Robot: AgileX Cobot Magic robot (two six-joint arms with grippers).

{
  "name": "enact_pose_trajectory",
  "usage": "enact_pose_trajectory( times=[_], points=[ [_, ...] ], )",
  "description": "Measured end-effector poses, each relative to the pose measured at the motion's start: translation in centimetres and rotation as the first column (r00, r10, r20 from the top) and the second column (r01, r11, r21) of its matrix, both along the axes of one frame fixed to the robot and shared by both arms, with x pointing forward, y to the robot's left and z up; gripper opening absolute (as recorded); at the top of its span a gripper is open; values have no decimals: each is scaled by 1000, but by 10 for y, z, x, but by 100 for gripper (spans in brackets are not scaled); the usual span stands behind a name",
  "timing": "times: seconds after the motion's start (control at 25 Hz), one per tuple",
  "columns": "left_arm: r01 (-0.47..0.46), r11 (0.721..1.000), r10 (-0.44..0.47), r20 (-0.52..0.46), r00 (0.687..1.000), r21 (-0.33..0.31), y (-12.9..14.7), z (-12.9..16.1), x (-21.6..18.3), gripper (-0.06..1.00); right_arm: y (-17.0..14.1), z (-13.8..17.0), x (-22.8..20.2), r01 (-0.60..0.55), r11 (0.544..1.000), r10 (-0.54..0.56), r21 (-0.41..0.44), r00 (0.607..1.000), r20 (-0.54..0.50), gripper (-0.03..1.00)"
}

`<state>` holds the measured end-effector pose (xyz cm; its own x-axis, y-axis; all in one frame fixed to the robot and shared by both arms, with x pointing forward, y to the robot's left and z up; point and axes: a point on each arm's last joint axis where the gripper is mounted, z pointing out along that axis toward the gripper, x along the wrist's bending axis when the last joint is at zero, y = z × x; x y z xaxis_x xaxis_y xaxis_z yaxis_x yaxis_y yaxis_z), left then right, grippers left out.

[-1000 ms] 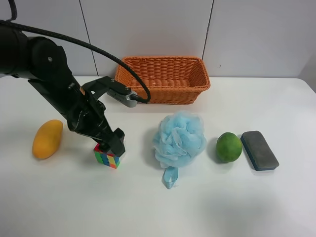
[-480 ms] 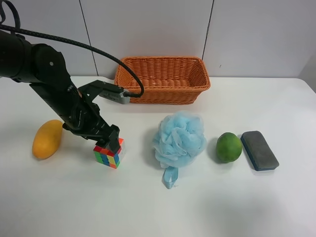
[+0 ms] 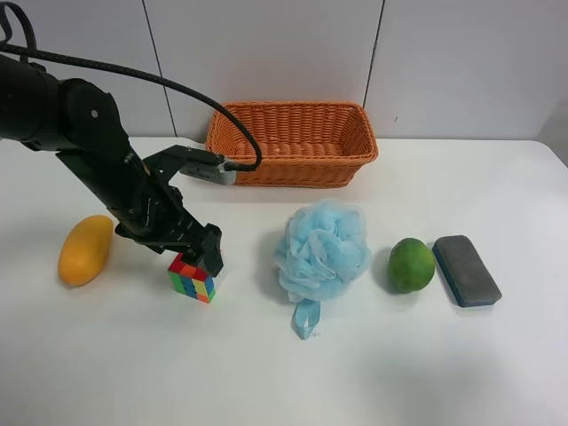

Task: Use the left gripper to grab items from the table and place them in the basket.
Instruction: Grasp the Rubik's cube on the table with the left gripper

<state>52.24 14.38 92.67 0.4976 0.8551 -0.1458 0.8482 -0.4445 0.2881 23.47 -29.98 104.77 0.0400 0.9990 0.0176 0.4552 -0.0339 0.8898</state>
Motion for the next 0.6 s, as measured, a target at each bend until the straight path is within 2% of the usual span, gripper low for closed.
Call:
enact_pose_trajectory(
  times=[0.28, 0.48, 0.56, 0.6],
  points=[
    [-15, 1000, 16, -32, 999, 27, -2, -29, 6, 93, 0, 0, 0, 0, 1000, 0, 0, 1000, 0, 99],
    [-27, 999, 27, -32, 999, 26, -2, -37, 8, 91, 0, 0, 0, 0, 1000, 0, 0, 1000, 0, 99],
    [-29, 999, 30, -33, 999, 24, -3, -37, 8, 83, 0, 0, 0, 0, 1000, 0, 0, 1000, 0, 99],
    [-31, 999, 32, -34, 999, 23, -3, -37, 8, 74, 0, 0, 0, 0, 1000, 0, 0, 1000, 0, 99]
  ],
)
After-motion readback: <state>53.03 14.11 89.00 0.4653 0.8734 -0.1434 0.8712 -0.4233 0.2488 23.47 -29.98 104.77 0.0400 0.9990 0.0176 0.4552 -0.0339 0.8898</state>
